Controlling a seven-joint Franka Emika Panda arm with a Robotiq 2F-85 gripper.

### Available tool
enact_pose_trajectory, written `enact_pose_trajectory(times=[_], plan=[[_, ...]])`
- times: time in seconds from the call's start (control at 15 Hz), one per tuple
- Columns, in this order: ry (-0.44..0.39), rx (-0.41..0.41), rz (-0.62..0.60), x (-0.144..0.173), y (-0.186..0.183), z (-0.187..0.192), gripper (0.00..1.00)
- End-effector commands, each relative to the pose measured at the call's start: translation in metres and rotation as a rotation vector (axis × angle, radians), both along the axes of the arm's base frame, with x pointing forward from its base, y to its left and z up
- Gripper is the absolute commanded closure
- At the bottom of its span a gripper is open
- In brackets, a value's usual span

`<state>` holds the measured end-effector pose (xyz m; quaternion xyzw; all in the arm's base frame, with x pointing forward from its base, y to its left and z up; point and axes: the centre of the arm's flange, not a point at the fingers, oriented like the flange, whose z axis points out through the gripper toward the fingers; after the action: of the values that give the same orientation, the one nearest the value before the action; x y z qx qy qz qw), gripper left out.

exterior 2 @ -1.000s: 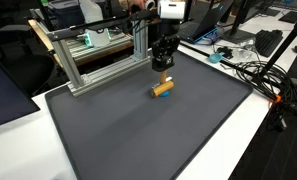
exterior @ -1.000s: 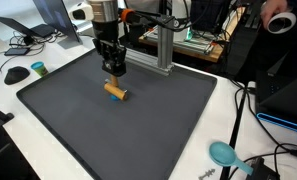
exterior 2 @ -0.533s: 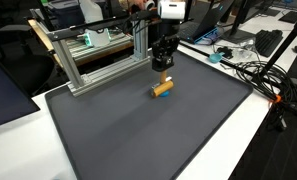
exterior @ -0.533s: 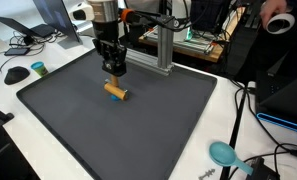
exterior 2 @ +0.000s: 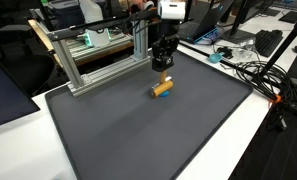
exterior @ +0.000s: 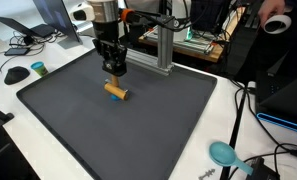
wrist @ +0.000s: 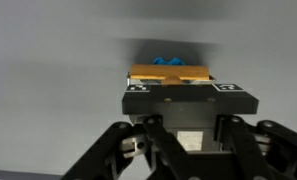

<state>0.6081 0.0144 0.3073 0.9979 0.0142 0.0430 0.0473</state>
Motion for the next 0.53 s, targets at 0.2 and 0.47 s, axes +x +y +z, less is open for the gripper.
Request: enact_pose_trajectory(times=[0.2, 0.47], plan=[[0.149, 0.036, 0.031, -0.0190, -0.0012, -0.0653, 0.78], [0.154, 0.032, 0.047, -0.0215, -0.0035, -0.0661, 0.78]])
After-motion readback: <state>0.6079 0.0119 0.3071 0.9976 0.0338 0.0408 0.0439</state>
